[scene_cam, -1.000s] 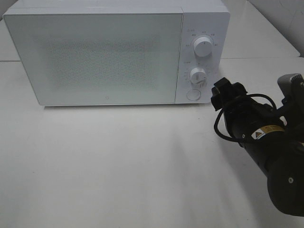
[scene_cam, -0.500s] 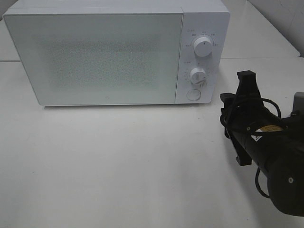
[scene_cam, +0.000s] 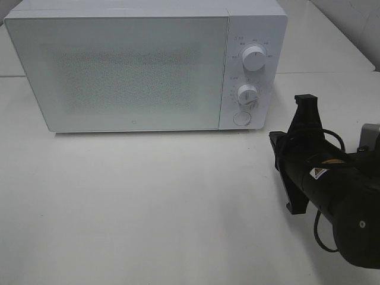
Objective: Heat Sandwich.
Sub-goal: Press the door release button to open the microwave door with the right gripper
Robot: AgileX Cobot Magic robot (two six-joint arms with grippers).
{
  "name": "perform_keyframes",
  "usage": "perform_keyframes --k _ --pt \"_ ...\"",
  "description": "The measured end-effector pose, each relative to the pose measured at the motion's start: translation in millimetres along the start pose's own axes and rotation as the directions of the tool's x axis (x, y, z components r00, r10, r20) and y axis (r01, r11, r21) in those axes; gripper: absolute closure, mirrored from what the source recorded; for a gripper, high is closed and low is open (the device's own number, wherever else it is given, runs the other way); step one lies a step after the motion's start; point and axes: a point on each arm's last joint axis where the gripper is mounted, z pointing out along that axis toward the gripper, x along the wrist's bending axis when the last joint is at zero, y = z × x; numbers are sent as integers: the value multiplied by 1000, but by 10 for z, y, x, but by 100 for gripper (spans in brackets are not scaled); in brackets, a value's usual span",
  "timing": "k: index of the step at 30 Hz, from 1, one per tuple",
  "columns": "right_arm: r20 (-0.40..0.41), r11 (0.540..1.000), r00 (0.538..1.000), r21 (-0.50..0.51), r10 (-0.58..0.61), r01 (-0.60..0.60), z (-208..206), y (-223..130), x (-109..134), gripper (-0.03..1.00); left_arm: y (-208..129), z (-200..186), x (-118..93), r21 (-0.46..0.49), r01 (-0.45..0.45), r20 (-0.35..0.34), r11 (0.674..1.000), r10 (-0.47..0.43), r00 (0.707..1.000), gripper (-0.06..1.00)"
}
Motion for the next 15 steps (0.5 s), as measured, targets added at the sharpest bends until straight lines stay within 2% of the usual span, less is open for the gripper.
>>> perform_keyframes --k 7,15 --pt "28 999 999 24 40 -40 134 -9 88 96 0 0 0 0 0 0 1000 0 1000 -3" --pt "34 999 999 49 18 -20 297 27 160 96 0 0 0 0 0 0 1000 0 1000 -3"
